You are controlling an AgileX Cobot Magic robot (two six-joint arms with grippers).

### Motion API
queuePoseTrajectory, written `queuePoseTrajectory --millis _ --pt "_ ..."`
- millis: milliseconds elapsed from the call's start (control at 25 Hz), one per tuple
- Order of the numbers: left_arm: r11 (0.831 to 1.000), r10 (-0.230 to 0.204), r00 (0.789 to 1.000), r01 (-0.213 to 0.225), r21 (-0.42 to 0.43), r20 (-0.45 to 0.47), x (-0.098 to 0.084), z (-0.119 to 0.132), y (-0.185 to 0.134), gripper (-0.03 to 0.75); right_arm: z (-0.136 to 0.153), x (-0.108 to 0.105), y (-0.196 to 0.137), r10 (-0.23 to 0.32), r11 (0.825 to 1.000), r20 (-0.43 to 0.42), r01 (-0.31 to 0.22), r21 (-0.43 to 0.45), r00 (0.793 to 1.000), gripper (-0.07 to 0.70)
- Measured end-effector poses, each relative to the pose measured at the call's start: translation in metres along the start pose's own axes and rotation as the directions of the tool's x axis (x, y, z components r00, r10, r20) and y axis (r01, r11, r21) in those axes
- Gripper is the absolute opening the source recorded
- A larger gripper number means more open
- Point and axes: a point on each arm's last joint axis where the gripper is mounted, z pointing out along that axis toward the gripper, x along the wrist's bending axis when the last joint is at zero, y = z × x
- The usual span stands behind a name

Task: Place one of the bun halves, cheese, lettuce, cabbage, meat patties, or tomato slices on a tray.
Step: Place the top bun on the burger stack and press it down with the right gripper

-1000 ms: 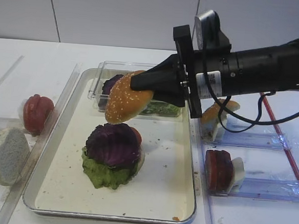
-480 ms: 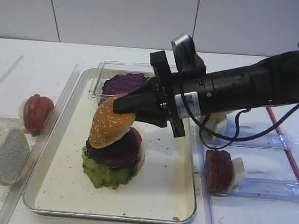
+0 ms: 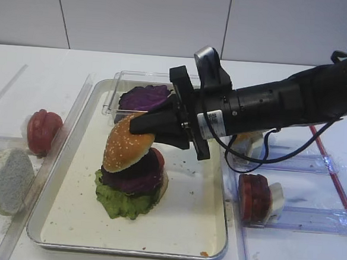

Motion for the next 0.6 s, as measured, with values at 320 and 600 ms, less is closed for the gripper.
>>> queuePoseTrajectory --millis 320,600 --pt "1.0 0.0 1.0 0.0 0.0 0.0 0.0 0.0 0.0 0.428 0.003 -0.012 -0.004 0.003 0.999 0.036 -0.005 0.047 0.999 0.128" --pt "1.0 0.0 1.0 0.0 0.0 0.0 0.0 0.0 0.0 0.428 0.003 -0.015 -0.004 0.011 0.999 0.038 -0.012 0.049 0.999 0.143"
